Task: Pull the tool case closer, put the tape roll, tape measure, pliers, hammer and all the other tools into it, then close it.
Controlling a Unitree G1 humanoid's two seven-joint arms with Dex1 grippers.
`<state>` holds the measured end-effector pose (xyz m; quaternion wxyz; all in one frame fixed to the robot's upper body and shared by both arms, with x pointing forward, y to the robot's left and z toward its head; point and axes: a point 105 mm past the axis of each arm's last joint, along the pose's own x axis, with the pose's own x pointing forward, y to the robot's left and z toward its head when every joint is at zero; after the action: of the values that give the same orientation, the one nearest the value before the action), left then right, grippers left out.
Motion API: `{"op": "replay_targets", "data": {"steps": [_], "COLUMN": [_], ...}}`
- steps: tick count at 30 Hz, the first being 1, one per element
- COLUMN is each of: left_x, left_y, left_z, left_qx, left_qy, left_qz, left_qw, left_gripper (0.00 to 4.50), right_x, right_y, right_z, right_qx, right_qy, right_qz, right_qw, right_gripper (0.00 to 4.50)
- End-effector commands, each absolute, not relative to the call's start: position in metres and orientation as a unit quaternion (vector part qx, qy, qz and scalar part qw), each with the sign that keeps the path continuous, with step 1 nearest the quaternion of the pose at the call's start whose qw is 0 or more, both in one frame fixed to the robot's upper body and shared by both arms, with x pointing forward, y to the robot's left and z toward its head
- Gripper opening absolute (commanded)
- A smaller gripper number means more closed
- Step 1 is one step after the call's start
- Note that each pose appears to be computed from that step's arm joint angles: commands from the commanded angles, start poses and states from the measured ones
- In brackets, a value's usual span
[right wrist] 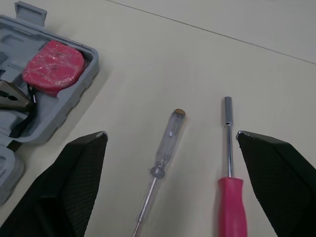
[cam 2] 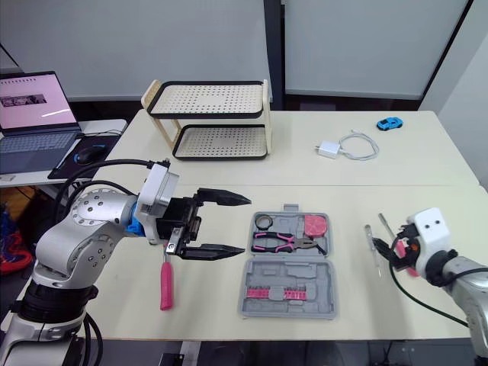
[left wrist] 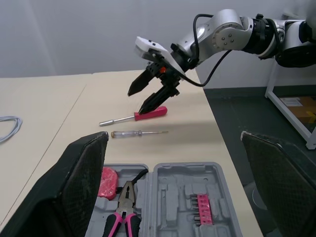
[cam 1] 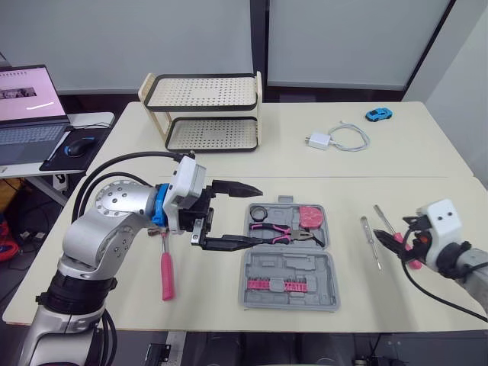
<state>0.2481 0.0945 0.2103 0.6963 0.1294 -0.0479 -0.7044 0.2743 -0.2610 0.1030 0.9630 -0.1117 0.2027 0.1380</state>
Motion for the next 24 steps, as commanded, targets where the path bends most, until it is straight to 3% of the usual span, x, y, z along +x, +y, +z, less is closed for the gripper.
{"op": "replay_targets", "data": {"steps": [1, 19, 23, 24], "left_x": [0.242, 0.241, 0.24, 0.24], "left_y": [0.092, 0.088, 0.088, 0.088], "left_z": [0.216, 0.218, 0.218, 0.218], "left_qx": [0.14, 0.149, 0.148, 0.148], "left_qy": [-0.061, -0.062, -0.06, -0.059], "left_qz": [-0.706, -0.708, -0.711, -0.711], "left_qw": [0.691, 0.687, 0.685, 0.685], "left_gripper": [4.5, 4.5, 4.5, 4.5], "right_x": [0.279, 0.292, 0.291, 0.291], "right_y": [-0.255, -0.251, -0.249, -0.25], "right_z": [0.104, 0.064, 0.056, 0.054], "right_qx": [-0.121, -0.094, -0.094, -0.094], "right_qy": [0.194, 0.223, 0.234, 0.235], "right_qz": [0.127, 0.096, 0.096, 0.094], "right_qw": [0.965, 0.965, 0.963, 0.963], "right_gripper": [4.48, 4.48, 3.58, 3.58]}}
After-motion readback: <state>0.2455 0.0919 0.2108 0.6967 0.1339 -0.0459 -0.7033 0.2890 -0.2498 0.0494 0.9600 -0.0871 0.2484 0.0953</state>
